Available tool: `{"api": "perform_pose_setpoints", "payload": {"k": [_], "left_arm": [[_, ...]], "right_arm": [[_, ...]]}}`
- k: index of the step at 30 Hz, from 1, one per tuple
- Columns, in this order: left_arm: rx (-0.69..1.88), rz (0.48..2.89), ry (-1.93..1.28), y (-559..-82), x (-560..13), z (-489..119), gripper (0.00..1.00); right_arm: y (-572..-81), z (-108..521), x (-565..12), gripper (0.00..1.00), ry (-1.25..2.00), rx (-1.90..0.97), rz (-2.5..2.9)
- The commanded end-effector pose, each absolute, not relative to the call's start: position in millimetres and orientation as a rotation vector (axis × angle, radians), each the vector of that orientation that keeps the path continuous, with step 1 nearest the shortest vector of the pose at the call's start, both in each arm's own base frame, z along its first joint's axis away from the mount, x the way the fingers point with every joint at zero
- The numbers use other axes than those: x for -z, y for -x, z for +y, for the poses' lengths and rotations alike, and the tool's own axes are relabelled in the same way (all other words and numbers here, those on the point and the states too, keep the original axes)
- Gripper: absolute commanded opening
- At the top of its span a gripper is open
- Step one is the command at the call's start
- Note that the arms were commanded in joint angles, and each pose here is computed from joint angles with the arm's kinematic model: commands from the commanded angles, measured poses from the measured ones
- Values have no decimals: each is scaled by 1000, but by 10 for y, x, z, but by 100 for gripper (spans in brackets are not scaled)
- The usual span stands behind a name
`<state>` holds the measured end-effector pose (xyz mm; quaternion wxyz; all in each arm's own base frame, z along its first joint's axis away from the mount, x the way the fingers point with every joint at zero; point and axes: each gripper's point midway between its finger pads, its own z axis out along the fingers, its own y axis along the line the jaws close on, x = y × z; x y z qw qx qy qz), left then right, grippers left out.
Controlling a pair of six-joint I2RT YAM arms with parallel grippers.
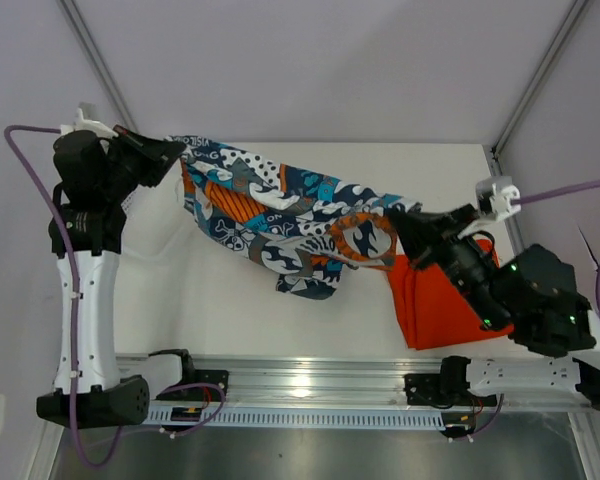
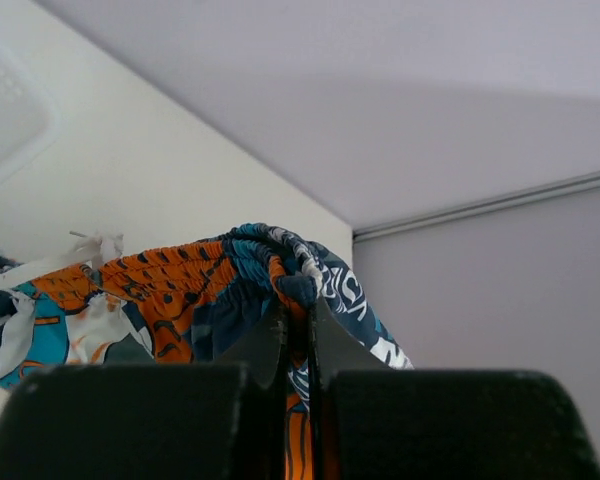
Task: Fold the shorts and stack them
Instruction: Flatten the shorts out
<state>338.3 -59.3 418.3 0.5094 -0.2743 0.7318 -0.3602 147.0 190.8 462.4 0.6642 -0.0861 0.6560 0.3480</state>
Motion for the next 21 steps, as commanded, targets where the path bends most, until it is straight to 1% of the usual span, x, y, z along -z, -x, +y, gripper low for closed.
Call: {"api": "perform_pose_setpoints", "payload": {"k": [1,2,3,4,6,7,10,11,13,14,17,18,20,21], "left_arm": [[899,1544,667,-3176,-4840,-466,0],[897,1520,672,-3158,-4896,-437,0],[898,1493,675,-3140,-4962,-413,0],[906,1443,670,-3110,-5096,-385,0],[902,1373,668,-3078,-5285,-336,0],[909,1337,668,-3060,-5377,-322,0],[904,1240,645,-2951,-5672,-262,0],[898,1209,633,-2857,-5761,-253,0],[863,1140,611,-2657,-5985,-202,0],[852,1095,586,-2460,-6138,-212,0],[801,1029,569,-2124,-6314,-178,0],[784,981,561,-1901,-6390,-167,0],[756,936,547,-1670,-6454,-156,0],[748,891,530,-1438,-6513,-168,0]], "right_arm": [[-1729,2287,-4634,0,375,-646,1505],[-1812,2328,-4667,0,379,-659,1504],[-2090,2228,-4765,0,315,-624,1504],[-2089,2347,-4802,0,387,-707,1498],[-2299,2341,-4975,0,361,-774,1498],[-2419,2268,-5032,0,387,-821,1492],[-2569,2172,-5280,0,378,-939,1457],[-2477,2224,-5332,0,432,-999,1440],[-2344,2205,-5493,0,456,-1031,1389],[-2242,2223,-5535,0,493,-1059,1369],[-1903,2187,-5715,0,559,-1116,1287],[-1770,2183,-5757,0,592,-1144,1262],[-1489,2103,-5894,0,622,-1172,1196],[-1374,2085,-5930,0,647,-1187,1172]]}}
